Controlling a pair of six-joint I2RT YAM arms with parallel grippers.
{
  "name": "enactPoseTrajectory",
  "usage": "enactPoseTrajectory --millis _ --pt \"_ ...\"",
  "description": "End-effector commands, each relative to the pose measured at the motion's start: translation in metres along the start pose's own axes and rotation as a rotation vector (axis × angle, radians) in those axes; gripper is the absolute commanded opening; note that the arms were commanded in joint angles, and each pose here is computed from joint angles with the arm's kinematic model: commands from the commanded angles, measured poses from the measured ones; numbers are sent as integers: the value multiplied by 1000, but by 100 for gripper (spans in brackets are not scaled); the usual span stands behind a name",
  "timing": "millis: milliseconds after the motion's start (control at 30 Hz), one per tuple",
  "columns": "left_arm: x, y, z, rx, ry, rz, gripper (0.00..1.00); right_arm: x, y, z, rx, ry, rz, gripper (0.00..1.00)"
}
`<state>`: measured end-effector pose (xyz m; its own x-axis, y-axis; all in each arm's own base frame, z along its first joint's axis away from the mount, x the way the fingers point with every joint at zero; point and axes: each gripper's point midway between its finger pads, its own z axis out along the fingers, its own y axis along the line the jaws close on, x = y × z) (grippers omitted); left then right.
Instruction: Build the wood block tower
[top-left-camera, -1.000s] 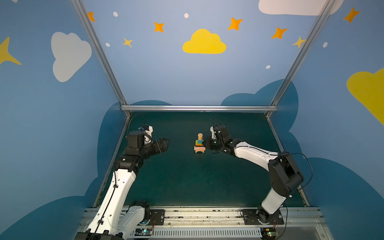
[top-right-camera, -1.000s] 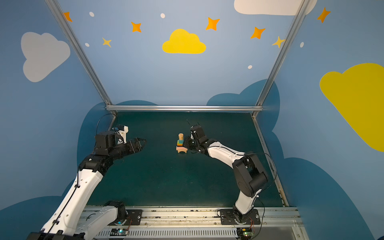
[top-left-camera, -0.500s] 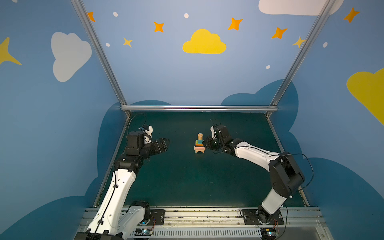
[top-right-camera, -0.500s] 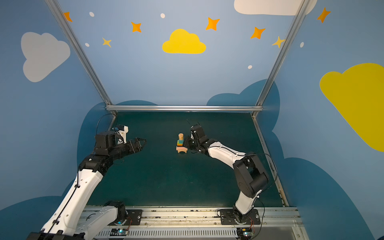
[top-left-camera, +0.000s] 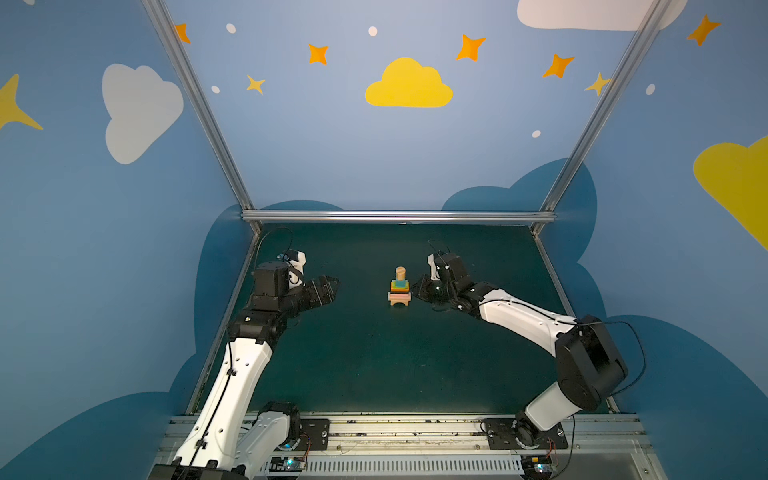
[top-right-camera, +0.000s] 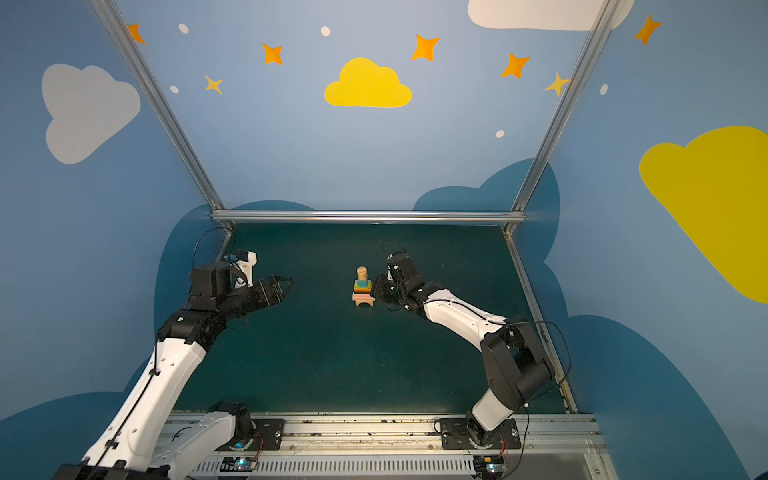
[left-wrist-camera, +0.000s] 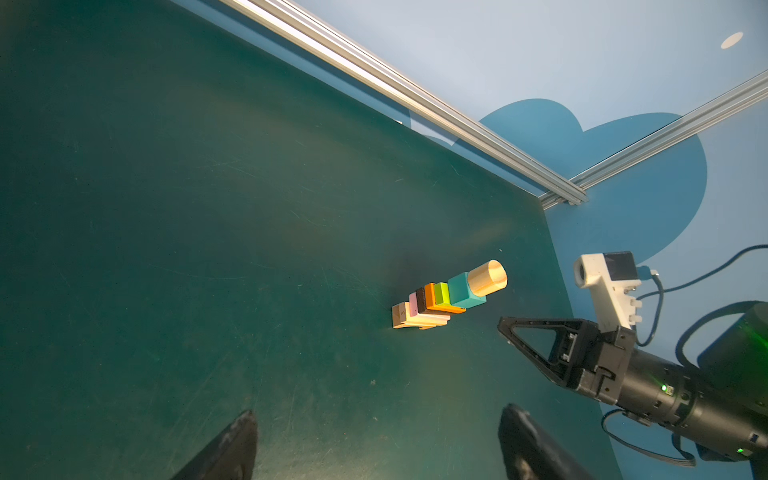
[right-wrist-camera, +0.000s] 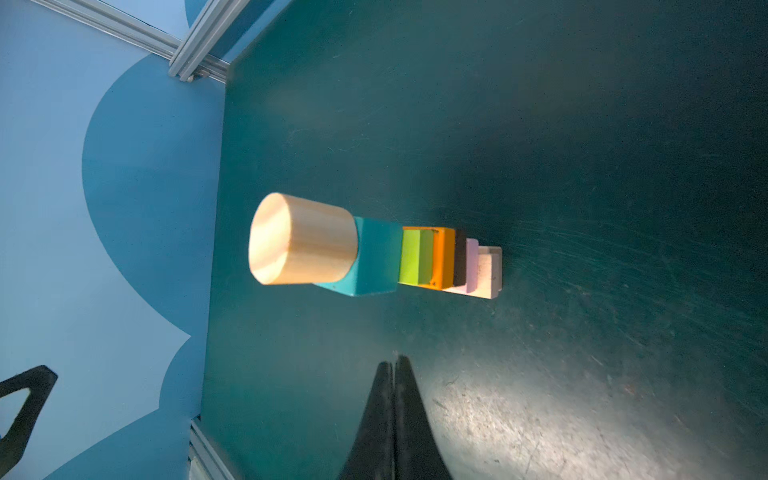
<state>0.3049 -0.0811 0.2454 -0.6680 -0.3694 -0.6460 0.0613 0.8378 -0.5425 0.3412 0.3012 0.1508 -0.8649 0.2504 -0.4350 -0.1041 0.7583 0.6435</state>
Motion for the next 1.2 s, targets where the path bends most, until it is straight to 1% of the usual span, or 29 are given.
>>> enactPoseTrajectory --millis 0,133,333,533,633,700,767,833,867,933,967,1033,1167 --pt "1 4 1 -15 -3 1 89 -1 -3 -19 22 -29 -15 0" --pt "1 7 2 -26 -3 -1 89 -1 -10 -39 49 -61 -27 0" --pt "1 11 2 -49 -9 6 89 -5 -27 -80 82 -133 -29 0" --pt "-1 13 0 -71 -35 27 88 -9 -58 -128 138 -207 -29 0" --pt "0 19 0 -109 -47 38 88 -11 -77 -152 173 -258 -36 1" --pt "0 25 0 -161 -56 53 88 -15 -88 -168 191 -290 -41 16" --pt "0 34 -2 -234 -69 71 88 -20 -97 -185 211 -321 -54 26" --pt "0 40 -4 -290 -79 93 89 -26 -105 -201 234 -352 -79 48" --pt "0 43 -4 -313 -86 100 90 -29 -108 -207 245 -367 -90 56" --pt "-1 49 -6 -364 -98 117 94 -36 -116 -217 272 -394 -113 77" --pt "-2 53 -8 -391 -104 122 97 -38 -121 -220 288 -403 -117 83" --pt "-5 61 -11 -444 -117 133 98 -44 -132 -225 326 -417 -125 90" --pt "-11 73 -17 -523 -151 144 100 -55 -157 -224 388 -421 -142 93"
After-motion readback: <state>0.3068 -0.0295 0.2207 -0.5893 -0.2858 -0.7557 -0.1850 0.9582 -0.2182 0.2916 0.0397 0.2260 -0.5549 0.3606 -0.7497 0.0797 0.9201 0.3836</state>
